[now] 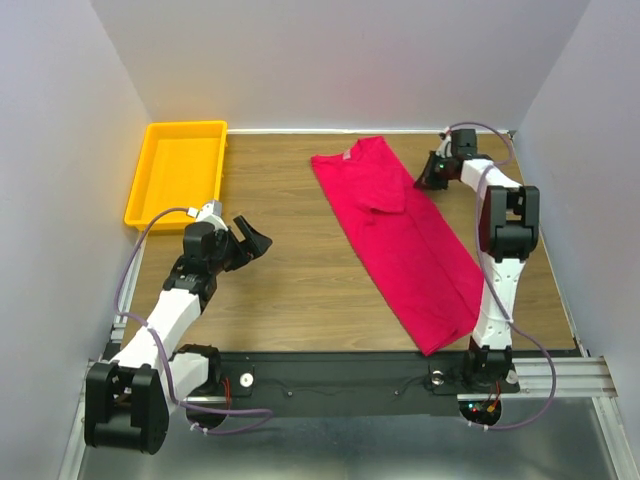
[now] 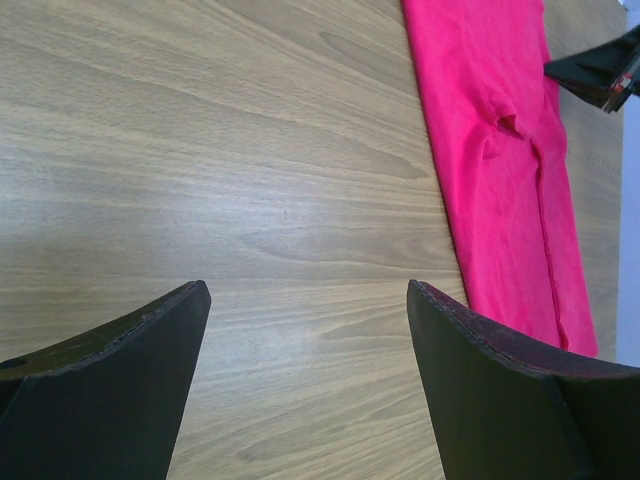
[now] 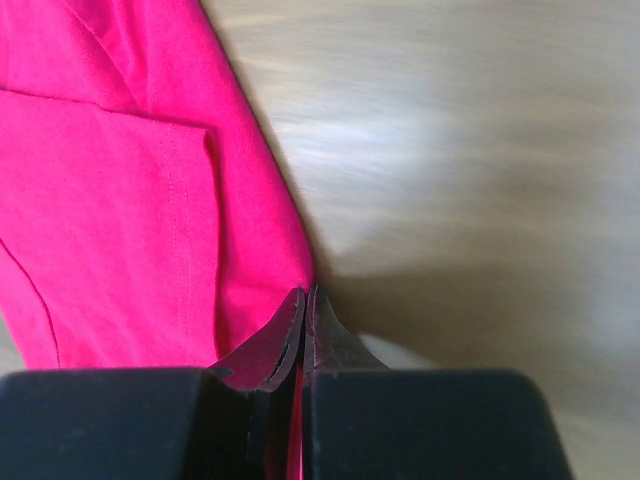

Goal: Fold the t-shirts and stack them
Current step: Fold the tshirt

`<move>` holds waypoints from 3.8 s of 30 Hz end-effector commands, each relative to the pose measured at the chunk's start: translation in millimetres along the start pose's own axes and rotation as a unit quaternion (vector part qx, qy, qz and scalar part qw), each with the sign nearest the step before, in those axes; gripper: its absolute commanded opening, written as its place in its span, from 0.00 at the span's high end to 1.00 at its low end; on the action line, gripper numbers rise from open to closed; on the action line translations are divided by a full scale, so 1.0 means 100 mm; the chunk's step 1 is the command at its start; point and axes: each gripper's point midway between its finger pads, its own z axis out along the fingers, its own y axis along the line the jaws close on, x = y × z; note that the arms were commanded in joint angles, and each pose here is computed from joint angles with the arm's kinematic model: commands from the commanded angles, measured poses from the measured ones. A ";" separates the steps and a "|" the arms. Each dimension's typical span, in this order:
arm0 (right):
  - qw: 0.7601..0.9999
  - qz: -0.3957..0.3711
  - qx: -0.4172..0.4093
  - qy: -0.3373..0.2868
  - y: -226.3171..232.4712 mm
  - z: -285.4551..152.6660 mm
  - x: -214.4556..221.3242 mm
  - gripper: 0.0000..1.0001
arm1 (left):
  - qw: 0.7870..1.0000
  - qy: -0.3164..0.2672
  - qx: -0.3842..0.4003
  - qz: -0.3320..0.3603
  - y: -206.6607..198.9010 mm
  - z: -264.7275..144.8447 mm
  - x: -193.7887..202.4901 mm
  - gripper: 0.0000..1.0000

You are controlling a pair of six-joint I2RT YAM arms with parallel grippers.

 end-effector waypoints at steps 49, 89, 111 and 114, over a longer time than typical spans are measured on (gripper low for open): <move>0.975 -0.132 0.086 -0.157 -0.45 -2.33 0.44 0.11 | 0.929 0.343 0.134 -0.033 -2.11 0.88 2.67 0.29; 0.973 -0.148 0.046 -0.170 -0.41 -2.43 0.49 0.11 | 0.935 0.346 0.038 0.071 -0.83 0.98 2.11 1.00; 0.859 -0.470 -0.204 0.003 0.16 -2.53 1.84 0.08 | 0.944 0.254 0.083 0.194 -1.11 0.71 1.41 0.48; 0.802 -0.536 -0.262 0.037 0.25 -2.61 2.29 0.08 | 0.944 0.203 0.109 0.235 -1.31 0.53 1.08 0.42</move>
